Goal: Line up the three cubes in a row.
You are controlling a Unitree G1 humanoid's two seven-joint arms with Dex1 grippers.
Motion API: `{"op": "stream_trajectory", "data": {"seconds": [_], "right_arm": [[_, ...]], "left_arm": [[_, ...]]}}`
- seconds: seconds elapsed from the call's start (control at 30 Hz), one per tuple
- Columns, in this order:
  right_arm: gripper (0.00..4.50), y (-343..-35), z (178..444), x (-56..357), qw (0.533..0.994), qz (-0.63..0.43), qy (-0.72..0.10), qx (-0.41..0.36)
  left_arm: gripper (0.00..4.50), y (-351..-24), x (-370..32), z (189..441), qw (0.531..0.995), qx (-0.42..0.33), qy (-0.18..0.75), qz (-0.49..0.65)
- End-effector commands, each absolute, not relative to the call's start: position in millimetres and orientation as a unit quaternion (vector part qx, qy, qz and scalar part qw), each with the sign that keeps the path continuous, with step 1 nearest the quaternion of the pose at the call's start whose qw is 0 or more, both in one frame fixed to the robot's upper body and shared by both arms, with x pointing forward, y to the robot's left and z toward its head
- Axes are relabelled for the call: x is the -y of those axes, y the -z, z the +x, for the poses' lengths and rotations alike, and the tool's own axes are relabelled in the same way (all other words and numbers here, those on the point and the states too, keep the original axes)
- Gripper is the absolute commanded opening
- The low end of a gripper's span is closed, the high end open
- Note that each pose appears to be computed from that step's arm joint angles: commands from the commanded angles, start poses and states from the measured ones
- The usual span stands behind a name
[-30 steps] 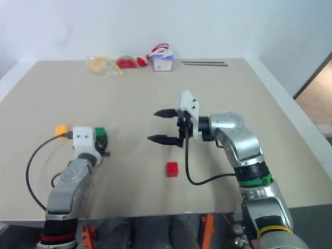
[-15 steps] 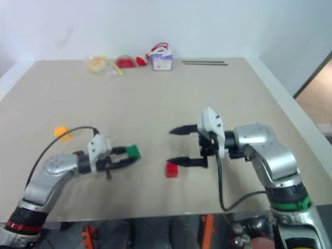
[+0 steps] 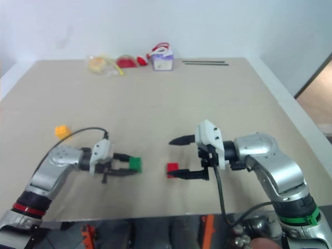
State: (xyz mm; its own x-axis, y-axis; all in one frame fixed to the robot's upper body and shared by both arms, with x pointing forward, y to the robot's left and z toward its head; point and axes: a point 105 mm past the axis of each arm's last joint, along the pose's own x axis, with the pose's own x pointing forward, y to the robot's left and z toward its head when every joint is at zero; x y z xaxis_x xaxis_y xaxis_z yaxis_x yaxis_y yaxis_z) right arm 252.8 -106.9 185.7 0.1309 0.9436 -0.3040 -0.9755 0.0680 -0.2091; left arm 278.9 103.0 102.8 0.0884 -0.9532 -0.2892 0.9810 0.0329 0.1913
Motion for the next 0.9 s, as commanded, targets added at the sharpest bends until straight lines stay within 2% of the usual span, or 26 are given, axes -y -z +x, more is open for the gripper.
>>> {"op": "stream_trajectory", "data": {"seconds": [0.03,0.3,0.37,0.57,0.7,0.83,0.9], "right_arm": [[4.5,-198.0,249.4,108.5,0.732,-0.2,-0.651,-0.019],[4.5,-198.0,251.5,110.3,0.735,-0.201,-0.647,-0.019],[4.5,-198.4,252.5,110.7,0.736,-0.201,-0.646,-0.018],[4.5,-199.9,254.0,110.2,0.734,-0.202,-0.648,-0.015],[4.5,-204.9,254.2,109.2,0.735,-0.188,-0.651,-0.007],[4.5,-219.1,251.9,105.8,0.738,-0.149,-0.659,0.012],[4.5,-224.0,251.0,103.5,0.738,-0.134,-0.662,0.019]], "left_arm": [[1.31,-106.0,-96.2,269.5,0.703,-0.031,0.688,0.176],[1.31,-97.6,-97.0,266.3,0.71,-0.052,0.68,0.175],[2.34,-94.6,-97.7,268.4,0.718,-0.056,0.67,0.181],[4.31,-99.6,-95.2,266.9,0.727,-0.043,0.664,0.17],[4.42,-123.6,-92.9,265.2,0.743,-0.009,0.657,0.124],[4.42,-173.5,-87.2,269.4,0.798,0.047,0.601,-0.001],[4.42,-188.4,-86.2,270.1,0.822,0.062,0.565,-0.048]]}}
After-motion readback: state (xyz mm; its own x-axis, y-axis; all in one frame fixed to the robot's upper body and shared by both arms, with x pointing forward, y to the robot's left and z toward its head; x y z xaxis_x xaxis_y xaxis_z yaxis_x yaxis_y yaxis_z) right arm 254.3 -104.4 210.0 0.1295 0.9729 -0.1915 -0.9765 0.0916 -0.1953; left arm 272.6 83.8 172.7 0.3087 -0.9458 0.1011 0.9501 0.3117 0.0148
